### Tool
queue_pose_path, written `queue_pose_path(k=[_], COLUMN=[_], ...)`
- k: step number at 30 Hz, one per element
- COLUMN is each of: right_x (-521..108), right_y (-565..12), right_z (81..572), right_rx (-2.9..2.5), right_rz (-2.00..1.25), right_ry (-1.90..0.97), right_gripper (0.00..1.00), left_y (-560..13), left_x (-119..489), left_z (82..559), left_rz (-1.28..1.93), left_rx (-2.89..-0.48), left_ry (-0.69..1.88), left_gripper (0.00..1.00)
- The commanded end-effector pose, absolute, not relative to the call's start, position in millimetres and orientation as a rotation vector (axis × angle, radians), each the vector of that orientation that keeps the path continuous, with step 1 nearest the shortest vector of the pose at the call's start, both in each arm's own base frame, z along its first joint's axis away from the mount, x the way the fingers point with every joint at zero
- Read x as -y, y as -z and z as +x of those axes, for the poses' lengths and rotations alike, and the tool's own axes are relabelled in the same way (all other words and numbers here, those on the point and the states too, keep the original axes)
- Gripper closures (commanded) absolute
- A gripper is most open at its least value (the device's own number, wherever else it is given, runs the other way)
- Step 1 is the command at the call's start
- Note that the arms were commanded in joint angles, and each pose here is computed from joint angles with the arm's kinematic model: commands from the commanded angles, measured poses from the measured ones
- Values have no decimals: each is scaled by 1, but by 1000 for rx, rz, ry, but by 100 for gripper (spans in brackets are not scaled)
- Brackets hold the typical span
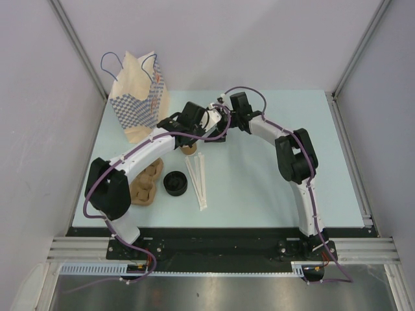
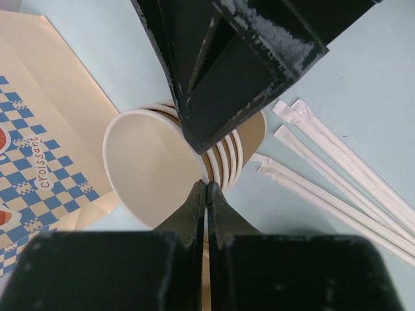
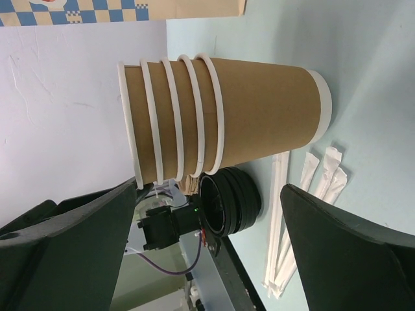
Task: Pack the takeout coffee
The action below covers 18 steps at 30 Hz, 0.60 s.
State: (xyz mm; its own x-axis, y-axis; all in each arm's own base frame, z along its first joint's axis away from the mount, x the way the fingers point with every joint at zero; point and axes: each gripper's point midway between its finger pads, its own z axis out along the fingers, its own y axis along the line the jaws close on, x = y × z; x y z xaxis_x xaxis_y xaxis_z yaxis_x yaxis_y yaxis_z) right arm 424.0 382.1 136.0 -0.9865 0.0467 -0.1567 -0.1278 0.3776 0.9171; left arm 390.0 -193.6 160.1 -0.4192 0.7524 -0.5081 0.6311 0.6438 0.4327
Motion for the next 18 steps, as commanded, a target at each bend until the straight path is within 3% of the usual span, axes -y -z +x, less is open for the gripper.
queue_pose_path(k=[1,18], right_x=[-385,-396], right_y=[-140,-121], right_z=[424,422], right_rx=[-2453,-2489], right_rz=[-108,-112], right_ry=[-1669,-1639], right_gripper=[1,2], left_y=[-180,-182], left_x=[203,202], left_z=[396,396], left_rz=[1018,1012], left_rx=[-2134,-2132], left_ry=[-183,-182], left_gripper=[100,100])
